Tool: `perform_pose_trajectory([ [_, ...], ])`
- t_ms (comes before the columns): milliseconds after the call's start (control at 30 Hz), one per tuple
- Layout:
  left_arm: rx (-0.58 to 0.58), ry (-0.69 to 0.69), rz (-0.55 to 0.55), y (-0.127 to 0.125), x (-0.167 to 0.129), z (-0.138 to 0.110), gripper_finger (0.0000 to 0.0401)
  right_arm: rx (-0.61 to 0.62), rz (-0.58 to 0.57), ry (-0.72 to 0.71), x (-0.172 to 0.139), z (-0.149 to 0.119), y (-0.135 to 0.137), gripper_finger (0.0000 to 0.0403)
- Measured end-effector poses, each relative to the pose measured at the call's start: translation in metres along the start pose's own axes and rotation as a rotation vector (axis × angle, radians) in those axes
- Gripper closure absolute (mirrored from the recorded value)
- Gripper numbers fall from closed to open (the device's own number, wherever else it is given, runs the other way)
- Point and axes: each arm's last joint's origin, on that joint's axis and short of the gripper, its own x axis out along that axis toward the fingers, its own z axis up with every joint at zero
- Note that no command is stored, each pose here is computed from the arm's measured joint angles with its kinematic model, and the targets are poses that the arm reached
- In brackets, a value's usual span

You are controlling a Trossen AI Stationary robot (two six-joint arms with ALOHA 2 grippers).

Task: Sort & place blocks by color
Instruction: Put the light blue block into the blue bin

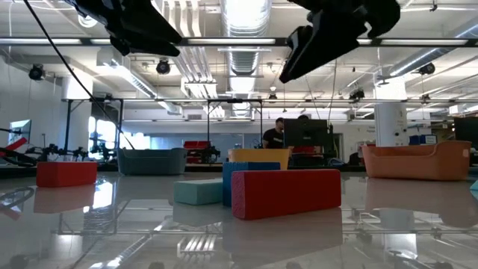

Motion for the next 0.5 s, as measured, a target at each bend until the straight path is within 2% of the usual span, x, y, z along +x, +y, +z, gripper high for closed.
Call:
perform_pose_trajectory([
  [267,0.000,-0.001,0.000,0.000,0.000,0.000,0.0175,-0.072,0.022,0.062,0.027,-0.007,0.005,0.0160],
  [400,0.000,-0.001,0.001,0.000,0.000,0.000,0.0175,-0.116,0.168,0.047,0.046,-0.009,0.011,0.0132],
  [500,0.000,-0.001,0.004,0.000,0.000,0.000,0.0175,-0.135,0.256,0.023,0.061,-0.008,0.013,0.0127],
])
